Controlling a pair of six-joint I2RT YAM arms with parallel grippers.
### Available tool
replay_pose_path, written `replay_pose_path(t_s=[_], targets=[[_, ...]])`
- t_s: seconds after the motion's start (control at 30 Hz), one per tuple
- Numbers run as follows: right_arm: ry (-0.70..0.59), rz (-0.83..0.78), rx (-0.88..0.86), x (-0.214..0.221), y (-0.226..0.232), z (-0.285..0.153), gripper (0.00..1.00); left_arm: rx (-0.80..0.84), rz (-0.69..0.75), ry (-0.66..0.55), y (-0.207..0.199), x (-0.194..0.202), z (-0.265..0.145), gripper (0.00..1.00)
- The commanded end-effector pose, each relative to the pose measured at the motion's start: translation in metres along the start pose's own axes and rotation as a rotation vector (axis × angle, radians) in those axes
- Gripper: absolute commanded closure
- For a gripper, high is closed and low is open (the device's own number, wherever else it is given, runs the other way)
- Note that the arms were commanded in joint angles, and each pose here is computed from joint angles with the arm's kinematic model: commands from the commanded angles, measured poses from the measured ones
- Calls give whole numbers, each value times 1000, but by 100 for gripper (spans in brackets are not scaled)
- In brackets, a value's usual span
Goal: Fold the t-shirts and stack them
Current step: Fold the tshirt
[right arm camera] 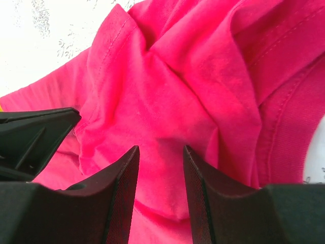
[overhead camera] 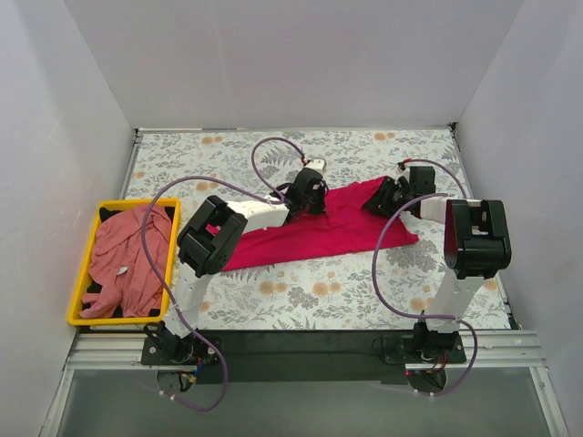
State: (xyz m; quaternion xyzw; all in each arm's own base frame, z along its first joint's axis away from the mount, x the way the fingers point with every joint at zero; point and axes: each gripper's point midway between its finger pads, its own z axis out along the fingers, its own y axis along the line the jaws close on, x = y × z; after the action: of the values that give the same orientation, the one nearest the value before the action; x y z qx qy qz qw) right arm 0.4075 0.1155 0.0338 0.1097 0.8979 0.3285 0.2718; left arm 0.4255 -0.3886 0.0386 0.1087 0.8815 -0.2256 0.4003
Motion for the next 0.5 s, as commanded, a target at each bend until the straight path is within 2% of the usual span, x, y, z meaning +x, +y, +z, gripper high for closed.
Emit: replay_pose_path(t_s=[0.0,0.1,0.23,0.27,0.37,0.4,0.47], targets=[[-54,-28,17,-12,-3,-4,53,-82,-2,-7,16,3,-1,100],[-75,-11,37,-20,-14,-10,53,-121,-17,-6,26,5,-1,100],[-92,-40,2,-28,-1,-16,53,-126,-39,-14,26,-1,-3,99],[-95,-45,-12,-30,4,-18,53,-115,-42,-27,22,-8,-6,90],[-113,-60,-36,-33,17,-25,53,-95,-48,-75,12,-33,-17,80],[-119,-59,-39,-34,20,-28,53,-92,-46,-88,10,-39,-21,74],[-143,-61,-48,-37,29,-37,52,-110,-38,-107,10,-52,-32,69]])
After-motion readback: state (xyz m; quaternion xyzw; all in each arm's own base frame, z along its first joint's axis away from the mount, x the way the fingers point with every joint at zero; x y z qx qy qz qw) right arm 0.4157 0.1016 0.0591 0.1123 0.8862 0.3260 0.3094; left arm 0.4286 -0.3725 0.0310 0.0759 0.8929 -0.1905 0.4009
